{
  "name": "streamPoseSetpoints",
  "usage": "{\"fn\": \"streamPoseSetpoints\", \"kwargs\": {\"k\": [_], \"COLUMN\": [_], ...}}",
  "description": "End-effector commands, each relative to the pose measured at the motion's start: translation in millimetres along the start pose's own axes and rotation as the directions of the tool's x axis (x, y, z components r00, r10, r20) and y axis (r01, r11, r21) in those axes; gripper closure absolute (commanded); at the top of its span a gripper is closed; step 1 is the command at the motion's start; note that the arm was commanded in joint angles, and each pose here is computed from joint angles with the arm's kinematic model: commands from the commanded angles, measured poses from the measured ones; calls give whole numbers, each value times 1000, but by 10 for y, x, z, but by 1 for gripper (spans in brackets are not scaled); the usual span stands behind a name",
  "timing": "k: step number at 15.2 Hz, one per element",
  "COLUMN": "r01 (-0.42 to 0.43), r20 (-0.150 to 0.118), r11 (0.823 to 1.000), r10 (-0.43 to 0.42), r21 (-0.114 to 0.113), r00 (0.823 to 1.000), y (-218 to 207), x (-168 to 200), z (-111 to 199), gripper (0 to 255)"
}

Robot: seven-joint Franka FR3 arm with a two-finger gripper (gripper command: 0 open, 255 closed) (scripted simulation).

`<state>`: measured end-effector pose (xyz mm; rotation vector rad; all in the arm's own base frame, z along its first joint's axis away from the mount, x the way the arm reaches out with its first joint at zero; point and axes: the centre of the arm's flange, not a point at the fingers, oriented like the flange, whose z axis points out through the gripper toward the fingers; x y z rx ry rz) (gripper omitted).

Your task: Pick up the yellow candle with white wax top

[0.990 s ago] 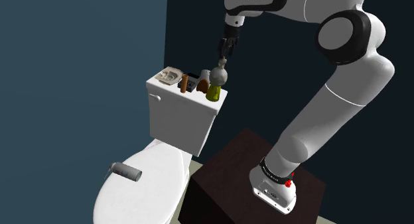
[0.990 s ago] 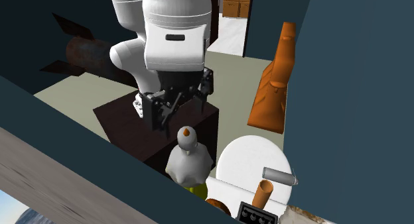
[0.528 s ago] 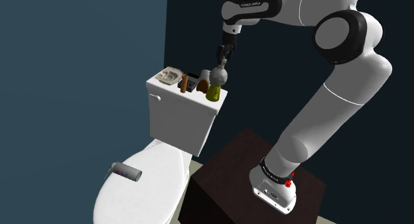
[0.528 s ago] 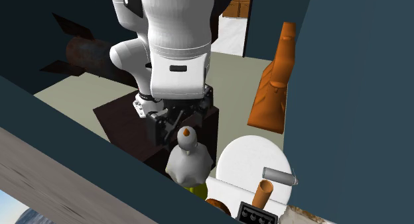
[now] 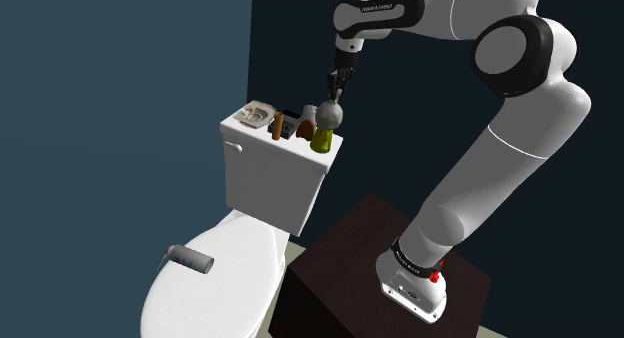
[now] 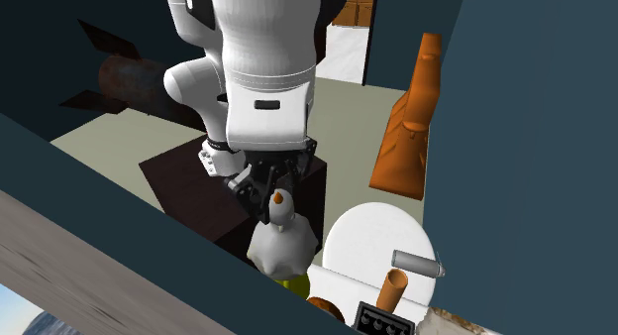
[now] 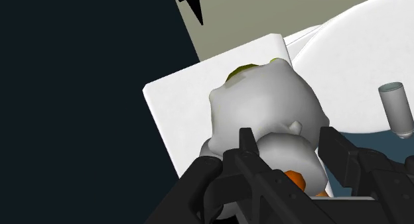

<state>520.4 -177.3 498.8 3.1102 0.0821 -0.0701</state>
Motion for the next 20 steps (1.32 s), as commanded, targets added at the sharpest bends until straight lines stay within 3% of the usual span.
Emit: {"fn": "streamPoseSetpoints", "kwargs": {"k": [1,20], "r01": [0,0], "r20": [2,2], "r11": [1000,1000], "r10": [0,0], "r21": [1,0], "r00": [1000,1000], "y": [0,23], "x": [0,-36], "z": [8,-795], "gripper": [255,255]}}
